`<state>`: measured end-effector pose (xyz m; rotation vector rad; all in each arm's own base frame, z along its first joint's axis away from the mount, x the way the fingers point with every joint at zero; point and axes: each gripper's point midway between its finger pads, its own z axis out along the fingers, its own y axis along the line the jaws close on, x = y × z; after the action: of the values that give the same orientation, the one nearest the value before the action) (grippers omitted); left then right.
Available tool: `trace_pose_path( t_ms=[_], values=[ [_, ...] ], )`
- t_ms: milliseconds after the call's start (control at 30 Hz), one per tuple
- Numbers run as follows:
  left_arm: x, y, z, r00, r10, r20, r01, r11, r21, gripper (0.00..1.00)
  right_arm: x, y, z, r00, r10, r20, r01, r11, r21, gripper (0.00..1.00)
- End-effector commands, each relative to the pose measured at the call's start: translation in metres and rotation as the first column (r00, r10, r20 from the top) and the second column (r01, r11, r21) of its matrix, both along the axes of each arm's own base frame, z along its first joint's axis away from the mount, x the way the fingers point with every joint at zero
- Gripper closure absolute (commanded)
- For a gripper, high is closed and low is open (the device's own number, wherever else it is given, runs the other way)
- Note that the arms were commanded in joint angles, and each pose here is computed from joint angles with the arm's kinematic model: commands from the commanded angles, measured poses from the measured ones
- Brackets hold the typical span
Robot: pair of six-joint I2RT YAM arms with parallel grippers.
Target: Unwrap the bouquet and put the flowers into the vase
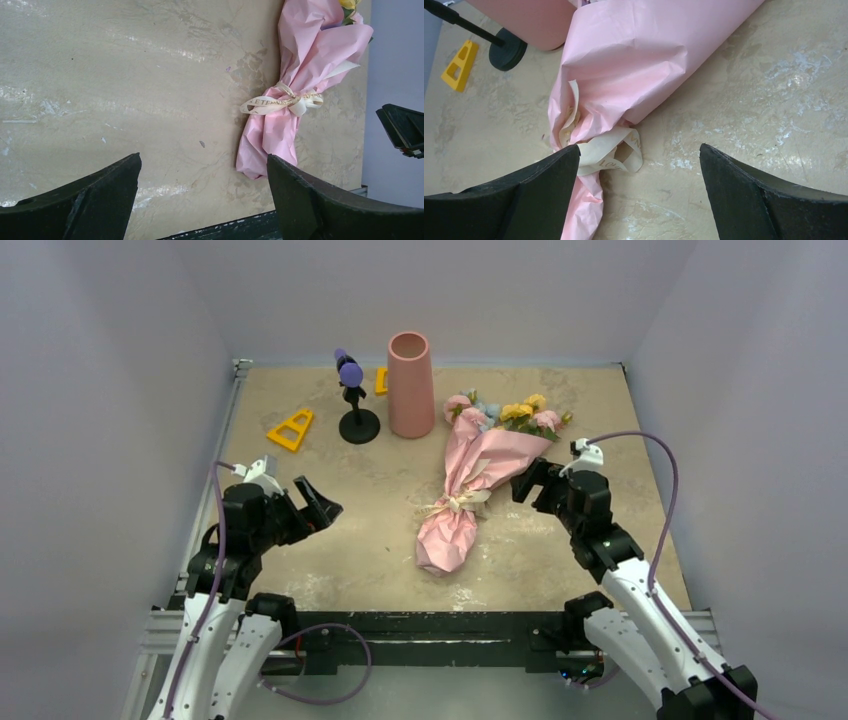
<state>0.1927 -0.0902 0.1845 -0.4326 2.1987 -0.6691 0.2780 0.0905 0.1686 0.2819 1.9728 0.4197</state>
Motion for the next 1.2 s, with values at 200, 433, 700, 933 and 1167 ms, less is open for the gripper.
trace_pose_path(
  t_ms=[200, 433, 700, 933, 1167],
  values=[
    [0.007, -0.023, -0.013, 0.998, -0.061, 0.000, 0.061, 0.989, -0.131, 0.06, 0.000, 0.034, 0.012, 0.990, 0.140, -0.004, -0.140, 0.990, -0.020, 0.05],
    [0.002, -0.045, -0.004, 0.976, -0.205, 0.071, 0.214, 0.960, -0.182, 0.04, -0.006, 0.083, -0.004, 0.973, 0.217, -0.083, -0.219, 0.976, -0.013, 0.10],
    [-0.009, -0.044, -0.005, 0.975, -0.205, 0.083, 0.217, 0.960, -0.177, 0.00, -0.014, 0.117, -0.037, 0.959, 0.195, -0.205, -0.184, 0.980, 0.074, 0.07],
    [-0.012, -0.043, -0.015, 0.980, -0.185, 0.066, 0.195, 0.960, -0.200, 0.01, -0.030, 0.151, -0.055, 0.940, 0.206, -0.273, -0.189, 0.978, 0.089, 0.01],
    [-0.012, -0.042, -0.019, 0.984, -0.174, 0.041, 0.179, 0.964, -0.198, 0.02, -0.033, 0.156, -0.089, 0.918, 0.148, -0.368, -0.145, 0.989, 0.037, 0.03]
  ],
)
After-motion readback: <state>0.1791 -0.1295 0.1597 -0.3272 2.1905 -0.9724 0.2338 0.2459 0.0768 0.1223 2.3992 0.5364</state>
